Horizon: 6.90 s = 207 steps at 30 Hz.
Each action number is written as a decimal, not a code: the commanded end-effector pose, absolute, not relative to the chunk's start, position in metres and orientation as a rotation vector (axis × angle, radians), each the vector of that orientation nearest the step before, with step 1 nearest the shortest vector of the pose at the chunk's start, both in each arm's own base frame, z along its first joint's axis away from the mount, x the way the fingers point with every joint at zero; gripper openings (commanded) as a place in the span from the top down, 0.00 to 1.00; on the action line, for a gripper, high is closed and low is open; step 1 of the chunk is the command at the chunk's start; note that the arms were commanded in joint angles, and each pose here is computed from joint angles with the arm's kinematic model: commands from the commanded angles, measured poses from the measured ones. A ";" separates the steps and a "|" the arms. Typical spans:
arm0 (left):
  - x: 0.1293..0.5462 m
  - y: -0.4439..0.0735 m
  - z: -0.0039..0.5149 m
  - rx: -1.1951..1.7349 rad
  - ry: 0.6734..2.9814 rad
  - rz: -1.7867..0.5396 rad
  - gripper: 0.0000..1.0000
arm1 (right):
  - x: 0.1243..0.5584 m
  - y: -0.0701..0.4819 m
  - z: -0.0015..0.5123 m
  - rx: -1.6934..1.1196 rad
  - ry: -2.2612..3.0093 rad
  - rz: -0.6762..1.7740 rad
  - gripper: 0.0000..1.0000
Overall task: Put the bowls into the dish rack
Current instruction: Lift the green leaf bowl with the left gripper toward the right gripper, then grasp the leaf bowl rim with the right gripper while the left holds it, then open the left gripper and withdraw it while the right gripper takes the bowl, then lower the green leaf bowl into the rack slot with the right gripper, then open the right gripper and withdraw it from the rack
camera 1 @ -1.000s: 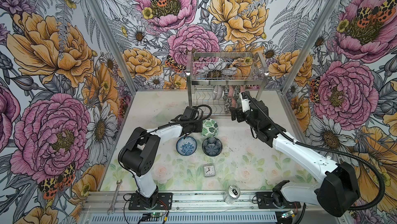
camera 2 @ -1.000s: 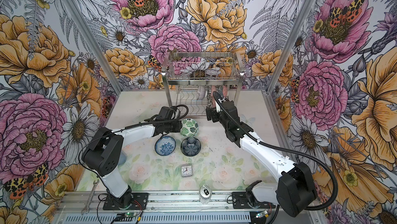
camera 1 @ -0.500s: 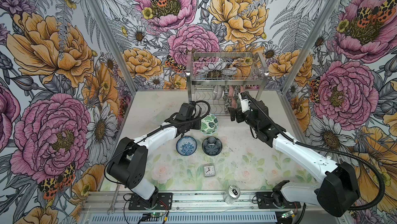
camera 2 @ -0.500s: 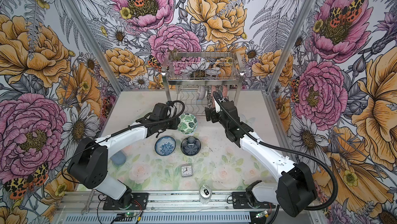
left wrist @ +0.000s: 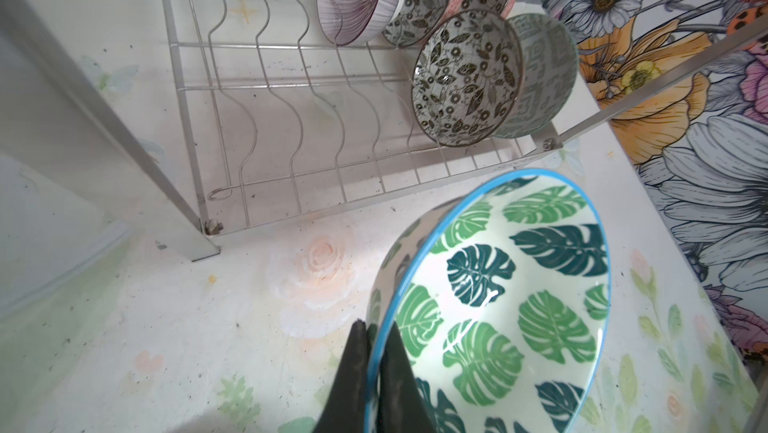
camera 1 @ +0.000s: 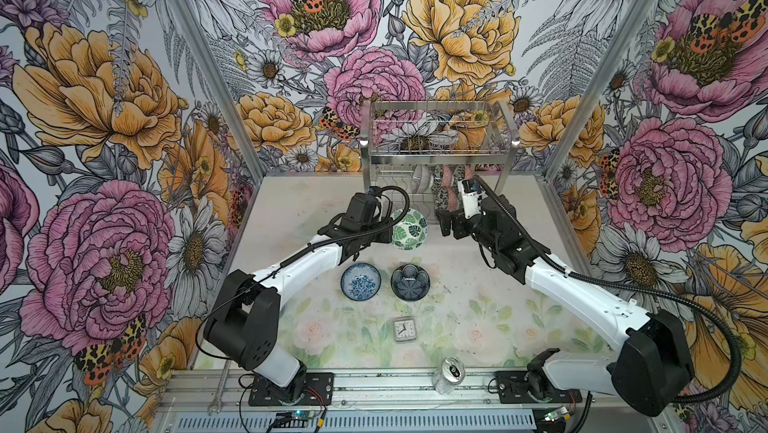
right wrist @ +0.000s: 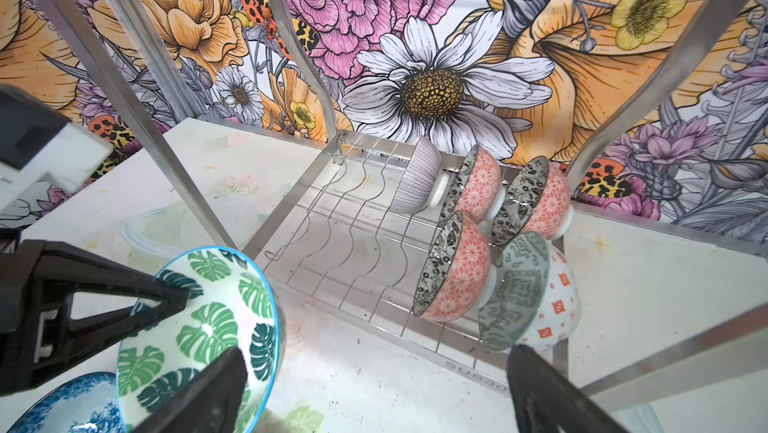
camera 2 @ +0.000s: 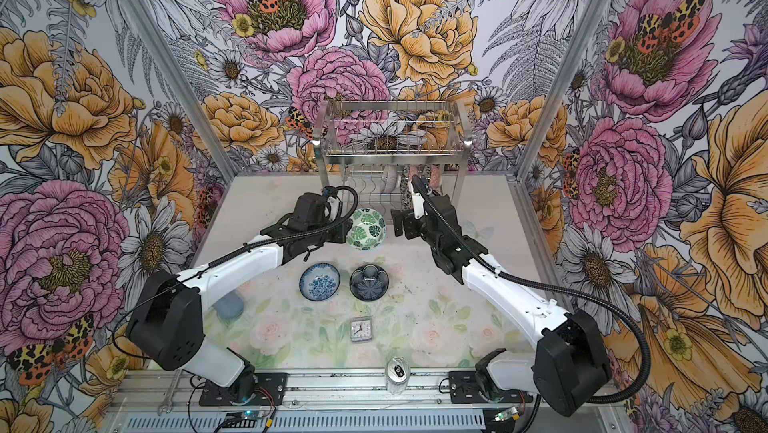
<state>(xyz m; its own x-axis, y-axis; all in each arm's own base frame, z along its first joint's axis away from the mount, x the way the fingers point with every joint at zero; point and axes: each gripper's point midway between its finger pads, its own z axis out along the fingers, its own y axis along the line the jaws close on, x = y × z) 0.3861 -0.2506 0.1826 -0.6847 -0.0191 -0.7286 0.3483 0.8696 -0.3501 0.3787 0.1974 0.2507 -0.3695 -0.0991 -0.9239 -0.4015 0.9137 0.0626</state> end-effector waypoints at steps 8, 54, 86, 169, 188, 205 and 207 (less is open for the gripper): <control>0.396 -0.276 0.231 0.218 2.100 -0.743 1.00 | 0.380 0.229 0.263 -0.358 1.911 0.465 0.00; 0.399 -0.280 0.265 0.243 2.018 -0.749 1.00 | 0.403 0.252 0.214 -0.238 2.072 0.563 0.96; 0.398 -0.269 0.262 0.232 2.034 -0.726 0.19 | 0.408 0.240 0.223 -0.247 2.043 0.484 1.00; 0.351 -0.107 0.271 0.201 2.168 -0.277 0.01 | 0.556 0.229 0.165 -0.504 1.816 -1.035 1.00; 0.351 -0.106 0.270 0.199 2.171 -0.272 0.01 | 0.550 0.241 0.162 -0.538 1.861 -0.911 0.73; 0.352 -0.105 0.268 0.198 2.176 -0.267 0.01 | 0.528 0.237 0.191 -0.516 1.874 -0.744 0.17; 0.352 -0.105 0.267 0.196 2.181 -0.267 0.01 | 0.520 0.238 0.198 -0.512 1.870 -0.685 0.16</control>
<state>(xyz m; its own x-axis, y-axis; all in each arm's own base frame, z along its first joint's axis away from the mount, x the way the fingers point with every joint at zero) 0.3541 -0.1065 0.2663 -0.5911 0.0330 -0.8059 0.2245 0.9664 -0.1251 0.5299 0.2344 0.1640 -0.4300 -0.6774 -0.5969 -0.0443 0.6761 -0.7354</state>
